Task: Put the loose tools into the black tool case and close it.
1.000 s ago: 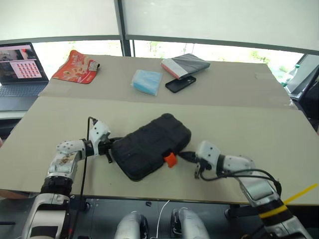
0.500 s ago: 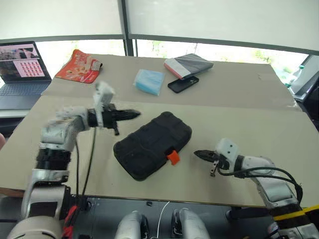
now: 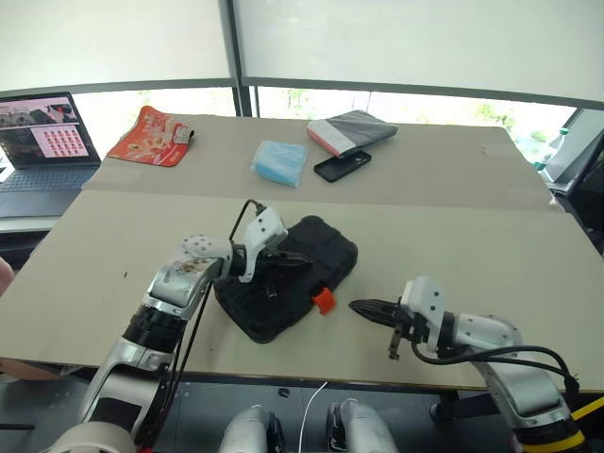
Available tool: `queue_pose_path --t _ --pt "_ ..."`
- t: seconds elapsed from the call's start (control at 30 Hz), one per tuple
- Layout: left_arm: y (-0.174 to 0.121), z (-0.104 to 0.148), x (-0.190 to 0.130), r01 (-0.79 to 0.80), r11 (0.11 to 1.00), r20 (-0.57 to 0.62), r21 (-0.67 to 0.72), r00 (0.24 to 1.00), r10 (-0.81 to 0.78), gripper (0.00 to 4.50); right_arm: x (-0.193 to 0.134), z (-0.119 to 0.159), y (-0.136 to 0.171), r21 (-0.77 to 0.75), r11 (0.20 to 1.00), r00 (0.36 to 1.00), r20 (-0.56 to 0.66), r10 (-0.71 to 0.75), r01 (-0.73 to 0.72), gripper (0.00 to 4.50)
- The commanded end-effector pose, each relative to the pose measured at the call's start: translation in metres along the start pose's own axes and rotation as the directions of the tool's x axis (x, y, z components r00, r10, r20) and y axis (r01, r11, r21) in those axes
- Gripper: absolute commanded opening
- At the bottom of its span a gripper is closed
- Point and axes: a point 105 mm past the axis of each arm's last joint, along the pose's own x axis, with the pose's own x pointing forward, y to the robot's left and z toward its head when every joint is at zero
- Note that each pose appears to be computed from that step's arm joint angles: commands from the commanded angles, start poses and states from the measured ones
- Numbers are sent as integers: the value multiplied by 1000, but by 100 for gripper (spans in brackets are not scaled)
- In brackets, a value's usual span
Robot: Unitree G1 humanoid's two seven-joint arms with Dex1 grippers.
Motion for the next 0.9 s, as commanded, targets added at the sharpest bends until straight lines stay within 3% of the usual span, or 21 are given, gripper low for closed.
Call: queue_pose_path --t 0.03,0.37,0.9 --pt "-6 -40 6 1 995 -126 -101 992 -13 5 7 -1 -4 -19 1000 1000 -25 -11 11 0" --pt "0 -41 1 -34 995 -130 -98 991 21 5 28 -4 -3 -21 1000 1000 -14 -13 13 0" --pt "1 -45 1 -49 993 -134 -109 990 34 5 36 33 -6 27 999 979 202 -31 26 0"
